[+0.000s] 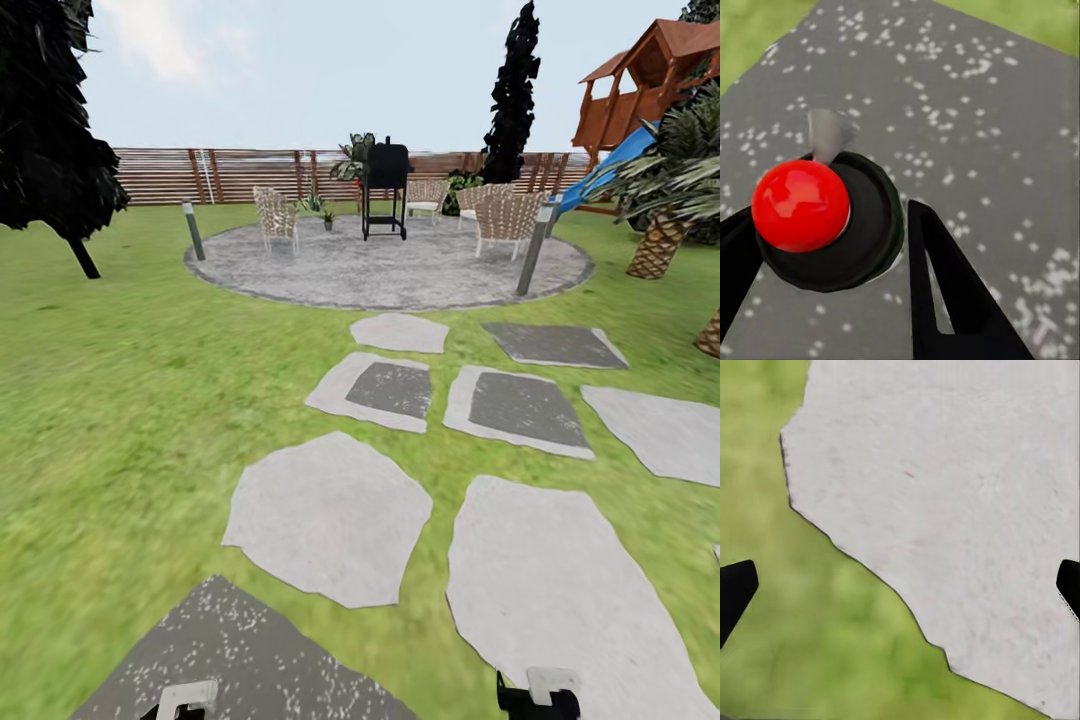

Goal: Pick up the pesticide atomizer in the garden and spray insectifuge to fully cover both potted plants in the garden.

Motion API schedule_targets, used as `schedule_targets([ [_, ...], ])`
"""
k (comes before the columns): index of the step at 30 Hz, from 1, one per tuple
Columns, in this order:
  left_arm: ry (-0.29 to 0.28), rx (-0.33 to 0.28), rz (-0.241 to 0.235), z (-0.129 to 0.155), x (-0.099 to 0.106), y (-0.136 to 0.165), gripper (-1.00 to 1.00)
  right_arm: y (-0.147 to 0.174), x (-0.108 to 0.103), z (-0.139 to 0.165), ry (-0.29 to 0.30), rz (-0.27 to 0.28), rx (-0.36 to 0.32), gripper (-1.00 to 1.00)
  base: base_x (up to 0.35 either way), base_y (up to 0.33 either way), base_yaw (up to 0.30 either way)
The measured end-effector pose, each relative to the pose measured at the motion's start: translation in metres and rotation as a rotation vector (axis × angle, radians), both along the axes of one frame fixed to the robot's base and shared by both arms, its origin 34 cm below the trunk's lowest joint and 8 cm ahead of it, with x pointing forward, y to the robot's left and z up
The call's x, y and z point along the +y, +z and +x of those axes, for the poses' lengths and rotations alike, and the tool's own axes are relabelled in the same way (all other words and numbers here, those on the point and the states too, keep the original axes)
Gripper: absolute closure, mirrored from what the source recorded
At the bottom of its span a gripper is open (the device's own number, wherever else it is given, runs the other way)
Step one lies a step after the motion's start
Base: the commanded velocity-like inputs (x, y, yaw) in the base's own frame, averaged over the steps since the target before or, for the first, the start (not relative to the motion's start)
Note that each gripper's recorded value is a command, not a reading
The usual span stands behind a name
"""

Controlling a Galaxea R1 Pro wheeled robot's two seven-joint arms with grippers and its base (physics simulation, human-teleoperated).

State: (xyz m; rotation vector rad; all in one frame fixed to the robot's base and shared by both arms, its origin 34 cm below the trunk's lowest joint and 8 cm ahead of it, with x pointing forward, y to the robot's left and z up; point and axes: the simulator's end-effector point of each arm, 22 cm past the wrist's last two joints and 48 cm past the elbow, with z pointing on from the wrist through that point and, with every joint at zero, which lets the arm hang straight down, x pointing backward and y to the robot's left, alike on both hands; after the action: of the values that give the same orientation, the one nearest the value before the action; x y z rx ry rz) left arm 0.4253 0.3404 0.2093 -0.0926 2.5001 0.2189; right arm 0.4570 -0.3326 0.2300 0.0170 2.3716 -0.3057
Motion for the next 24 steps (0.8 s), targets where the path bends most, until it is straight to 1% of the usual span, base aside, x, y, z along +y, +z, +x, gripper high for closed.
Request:
schedule_targets([
  [24,0.001,0.000,0.000,-0.0002,0.0002,0.0000,1.00,-0.0002,0.0017,0.0001,0.001,0.002,0.000,-1.00,0.338,0.000,0.000],
])
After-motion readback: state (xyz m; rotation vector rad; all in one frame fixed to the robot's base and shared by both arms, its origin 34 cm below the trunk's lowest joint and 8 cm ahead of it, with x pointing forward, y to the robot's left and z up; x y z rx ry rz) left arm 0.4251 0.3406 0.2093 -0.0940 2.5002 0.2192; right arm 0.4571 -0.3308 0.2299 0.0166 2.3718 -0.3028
